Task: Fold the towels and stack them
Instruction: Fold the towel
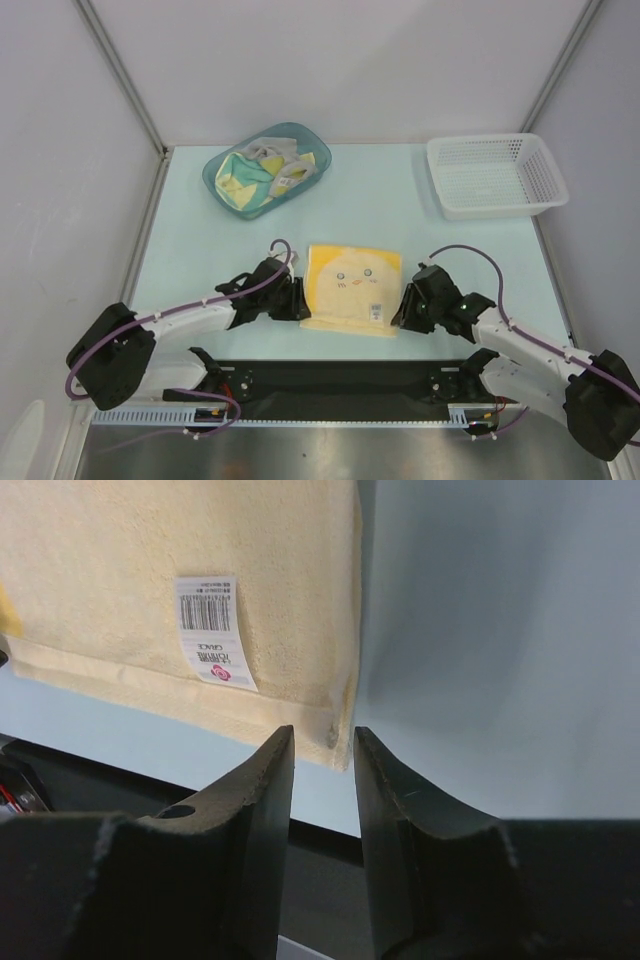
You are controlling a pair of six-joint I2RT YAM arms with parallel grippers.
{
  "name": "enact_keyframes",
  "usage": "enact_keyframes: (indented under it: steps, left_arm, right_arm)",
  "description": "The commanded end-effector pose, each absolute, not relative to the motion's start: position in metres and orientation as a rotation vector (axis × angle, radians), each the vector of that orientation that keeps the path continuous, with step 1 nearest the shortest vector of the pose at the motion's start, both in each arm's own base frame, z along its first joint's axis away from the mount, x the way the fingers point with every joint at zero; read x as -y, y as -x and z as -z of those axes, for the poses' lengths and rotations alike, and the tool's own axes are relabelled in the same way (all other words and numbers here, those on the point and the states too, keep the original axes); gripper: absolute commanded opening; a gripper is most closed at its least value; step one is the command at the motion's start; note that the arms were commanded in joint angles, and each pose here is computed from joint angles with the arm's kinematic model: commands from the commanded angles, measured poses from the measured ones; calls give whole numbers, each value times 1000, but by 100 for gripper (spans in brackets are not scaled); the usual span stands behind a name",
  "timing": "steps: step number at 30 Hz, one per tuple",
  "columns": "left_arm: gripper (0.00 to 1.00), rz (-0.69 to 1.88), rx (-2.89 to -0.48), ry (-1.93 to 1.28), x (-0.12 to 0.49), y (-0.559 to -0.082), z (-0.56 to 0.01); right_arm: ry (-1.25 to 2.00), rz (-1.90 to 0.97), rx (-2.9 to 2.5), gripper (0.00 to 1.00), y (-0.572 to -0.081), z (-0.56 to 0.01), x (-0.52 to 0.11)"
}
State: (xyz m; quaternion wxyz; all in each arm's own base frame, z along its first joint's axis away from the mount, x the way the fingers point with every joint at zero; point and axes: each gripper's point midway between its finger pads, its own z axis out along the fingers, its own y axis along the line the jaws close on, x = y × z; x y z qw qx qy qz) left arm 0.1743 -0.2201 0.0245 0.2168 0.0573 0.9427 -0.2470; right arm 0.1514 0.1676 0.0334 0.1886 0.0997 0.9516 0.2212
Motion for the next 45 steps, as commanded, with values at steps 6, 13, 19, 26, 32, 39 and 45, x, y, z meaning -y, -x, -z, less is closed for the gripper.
enact_keyframes:
  steps: [6, 13, 19, 26, 32, 39, 45]
  left_arm:
    - [43, 703, -2595, -128, 225, -177, -24]
    - [38, 703, -2598, -129, 226, -178, -24]
    - [31, 708, -2589, -135, 230, -182, -31]
    - [30, 714, -2581, -143, 232, -182, -38]
    - [34, 728, -2568, -151, 235, -182, -46]
    - [36, 726, -2565, -162, 237, -182, -48]
    - [36, 726, -2570, -171, 239, -180, -48]
  right_arm:
    - [-350, -606, -2639, 34, -157, -25, -170]
    - [-338, -613, -2622, 24, -159, -26, -170]
    - [-324, -628, -2605, 15, -162, -32, -173]
    - [-327, -639, -2595, 20, -163, -37, -175]
    - [-321, -648, -2585, 17, -165, -42, -176]
    - [-313, -651, -2583, 21, -166, -45, -178]
    - [-305, -653, -2579, 22, -167, -47, -179]
